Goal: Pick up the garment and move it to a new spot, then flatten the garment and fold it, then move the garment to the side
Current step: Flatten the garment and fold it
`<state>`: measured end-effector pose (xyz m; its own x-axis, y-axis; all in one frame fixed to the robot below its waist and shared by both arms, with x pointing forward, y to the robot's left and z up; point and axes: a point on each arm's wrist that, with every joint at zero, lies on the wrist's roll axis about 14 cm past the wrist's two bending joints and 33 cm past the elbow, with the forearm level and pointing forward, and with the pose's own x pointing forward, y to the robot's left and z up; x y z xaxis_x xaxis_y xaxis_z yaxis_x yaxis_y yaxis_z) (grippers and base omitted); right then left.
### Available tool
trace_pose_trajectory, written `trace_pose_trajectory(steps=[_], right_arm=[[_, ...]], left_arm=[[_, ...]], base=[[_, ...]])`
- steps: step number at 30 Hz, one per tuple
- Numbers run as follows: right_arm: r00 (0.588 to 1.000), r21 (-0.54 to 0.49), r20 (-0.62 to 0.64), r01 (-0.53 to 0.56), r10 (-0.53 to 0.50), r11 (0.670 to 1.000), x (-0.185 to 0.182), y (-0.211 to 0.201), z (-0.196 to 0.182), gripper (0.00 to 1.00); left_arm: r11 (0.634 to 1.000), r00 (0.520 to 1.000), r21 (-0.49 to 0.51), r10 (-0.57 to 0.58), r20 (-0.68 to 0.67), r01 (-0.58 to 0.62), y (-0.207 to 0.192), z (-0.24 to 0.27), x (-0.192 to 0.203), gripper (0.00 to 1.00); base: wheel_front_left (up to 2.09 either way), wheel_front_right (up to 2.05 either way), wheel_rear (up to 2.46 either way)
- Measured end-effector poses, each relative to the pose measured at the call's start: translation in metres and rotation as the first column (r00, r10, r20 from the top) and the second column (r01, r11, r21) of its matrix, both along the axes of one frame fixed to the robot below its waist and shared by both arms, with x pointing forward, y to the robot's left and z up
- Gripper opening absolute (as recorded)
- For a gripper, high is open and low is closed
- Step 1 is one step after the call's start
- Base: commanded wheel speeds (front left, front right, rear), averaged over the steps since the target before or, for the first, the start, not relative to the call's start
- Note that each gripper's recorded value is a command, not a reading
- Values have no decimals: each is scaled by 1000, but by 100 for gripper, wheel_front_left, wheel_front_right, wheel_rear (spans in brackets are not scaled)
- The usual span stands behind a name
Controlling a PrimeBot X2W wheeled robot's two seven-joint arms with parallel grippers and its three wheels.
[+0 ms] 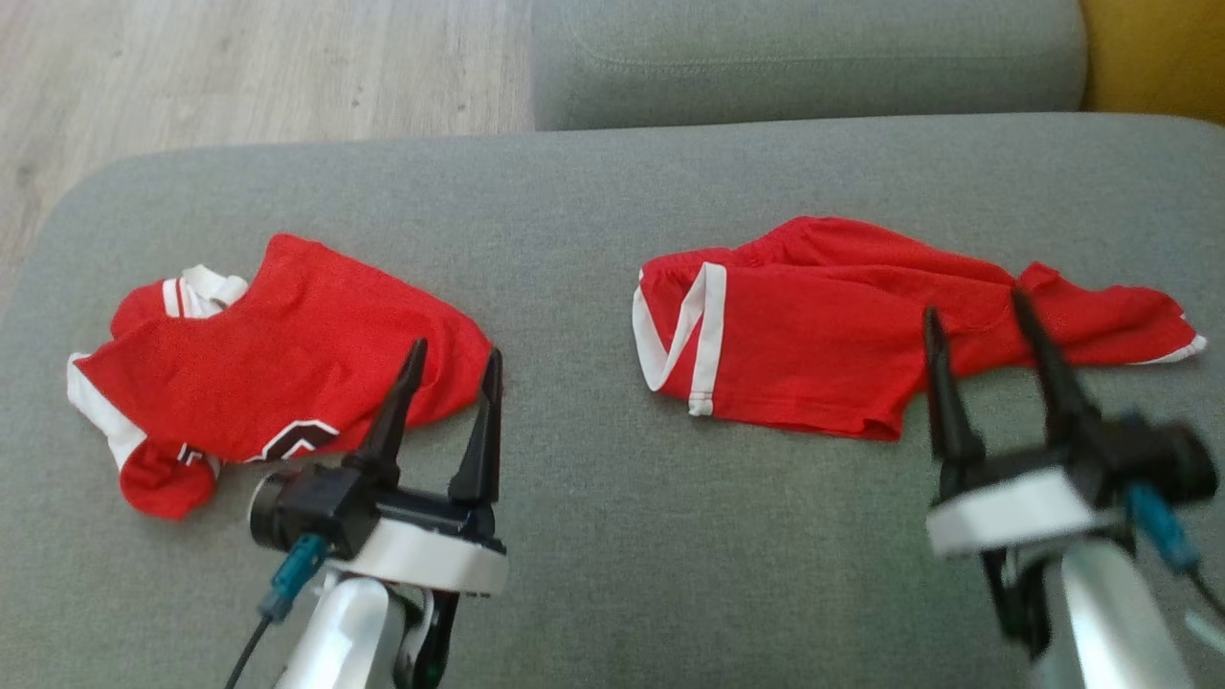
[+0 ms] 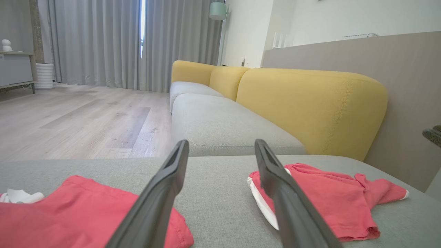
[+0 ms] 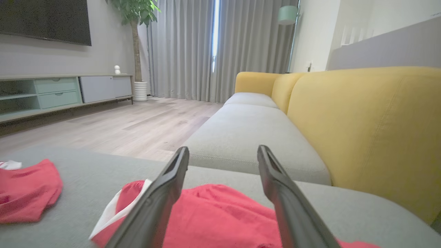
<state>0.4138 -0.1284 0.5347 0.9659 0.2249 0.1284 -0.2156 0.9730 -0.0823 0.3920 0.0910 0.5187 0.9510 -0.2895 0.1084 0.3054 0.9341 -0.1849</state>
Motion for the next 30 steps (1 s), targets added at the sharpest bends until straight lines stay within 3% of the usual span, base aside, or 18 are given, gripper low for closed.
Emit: trace_pose_trajectory(steps=[7, 14, 19, 23, 30], right_arm=[[994, 80, -105, 3, 5, 997, -41, -1, -37, 100], [993, 77, -118, -7, 16, 997, -41, 3, -43, 100], [974, -7, -174, -147, 144, 989, -30, 48, -54, 100], [932, -68, -262, -276, 250, 959, -33, 87, -77, 100], [870, -145, -385, -386, 307, 911, -22, 114, -113, 100]], left_arm=[[1000, 999, -1, 3, -49, -3, 1, -17, -14, 100], [1000, 998, -8, 16, -62, -16, 5, -21, -14, 100], [999, 996, -5, 37, -76, -38, 12, -25, -13, 100], [998, 995, -13, 53, -82, -55, 18, -26, -14, 100], [997, 993, -26, 75, -86, -77, 25, -26, -14, 100]], base=[[0, 0, 0], [0, 0, 0], [0, 0, 0], [0, 0, 0], [0, 0, 0]])
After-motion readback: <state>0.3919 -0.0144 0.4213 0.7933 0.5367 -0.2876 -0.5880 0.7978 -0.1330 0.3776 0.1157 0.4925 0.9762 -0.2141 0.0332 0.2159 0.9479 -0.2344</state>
